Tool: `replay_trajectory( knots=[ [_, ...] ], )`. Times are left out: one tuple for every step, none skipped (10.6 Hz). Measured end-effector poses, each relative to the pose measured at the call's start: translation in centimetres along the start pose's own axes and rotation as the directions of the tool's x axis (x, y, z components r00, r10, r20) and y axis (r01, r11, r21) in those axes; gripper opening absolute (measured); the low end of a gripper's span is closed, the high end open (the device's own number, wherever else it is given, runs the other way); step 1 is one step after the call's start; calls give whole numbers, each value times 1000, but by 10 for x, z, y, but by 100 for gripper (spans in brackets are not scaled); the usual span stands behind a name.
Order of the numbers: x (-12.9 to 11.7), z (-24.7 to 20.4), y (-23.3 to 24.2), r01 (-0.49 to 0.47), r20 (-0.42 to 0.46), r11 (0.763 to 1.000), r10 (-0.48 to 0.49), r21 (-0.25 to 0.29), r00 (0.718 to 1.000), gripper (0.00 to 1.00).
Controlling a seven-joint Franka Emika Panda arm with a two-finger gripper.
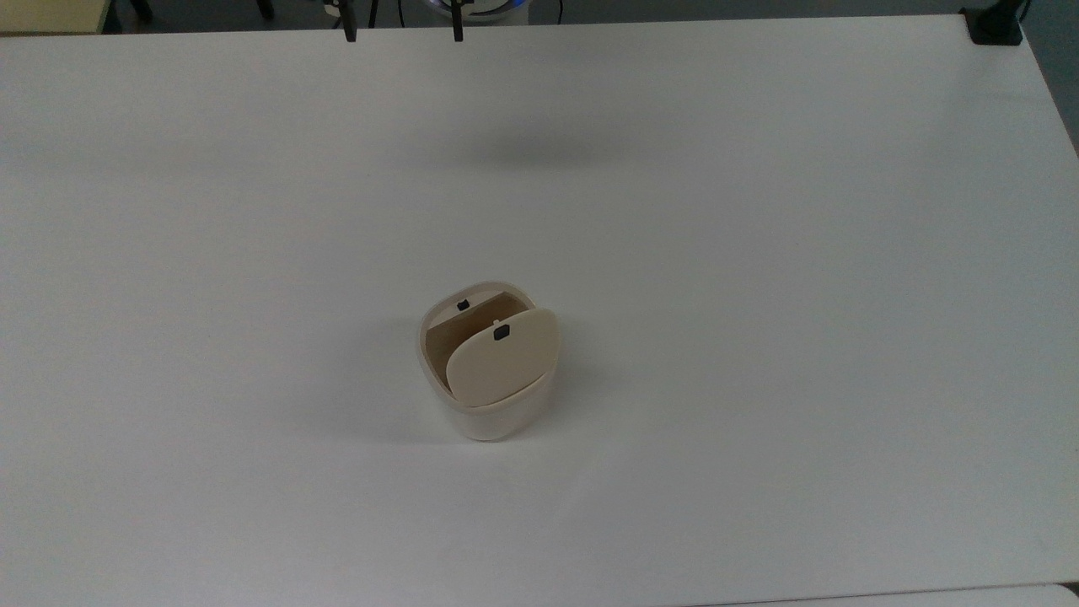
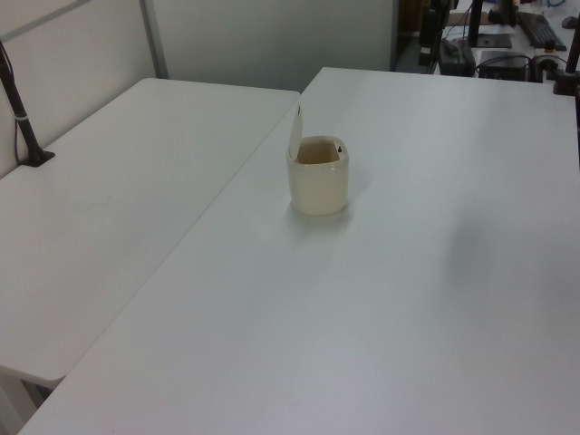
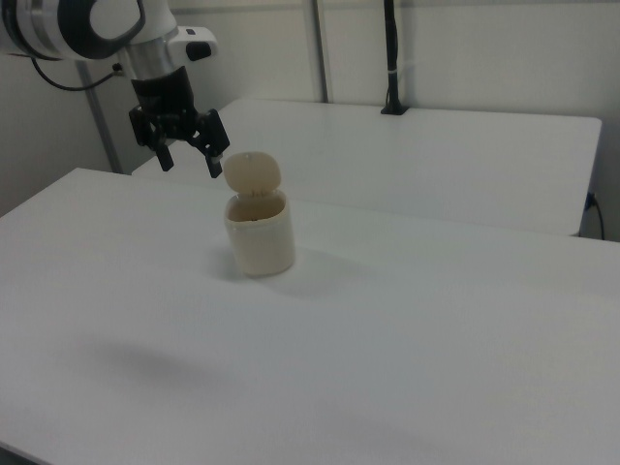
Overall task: Open the trash bin
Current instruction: 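Lift the gripper up away from the opened bin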
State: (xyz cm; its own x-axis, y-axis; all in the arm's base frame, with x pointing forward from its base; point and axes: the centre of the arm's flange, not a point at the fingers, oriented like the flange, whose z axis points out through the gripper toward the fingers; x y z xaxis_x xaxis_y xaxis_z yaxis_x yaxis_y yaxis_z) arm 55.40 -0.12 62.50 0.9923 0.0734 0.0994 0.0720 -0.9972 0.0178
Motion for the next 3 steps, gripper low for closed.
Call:
replay_trajectory(
  knots=[
    [-1, 1, 0, 14, 9, 1000, -14, 1, 1000, 100],
    [-1, 2, 0, 18, 14, 1000, -18, 1, 1000, 100],
    [-2, 2, 0, 18, 17, 1000, -18, 2, 1000, 100]
  ],
)
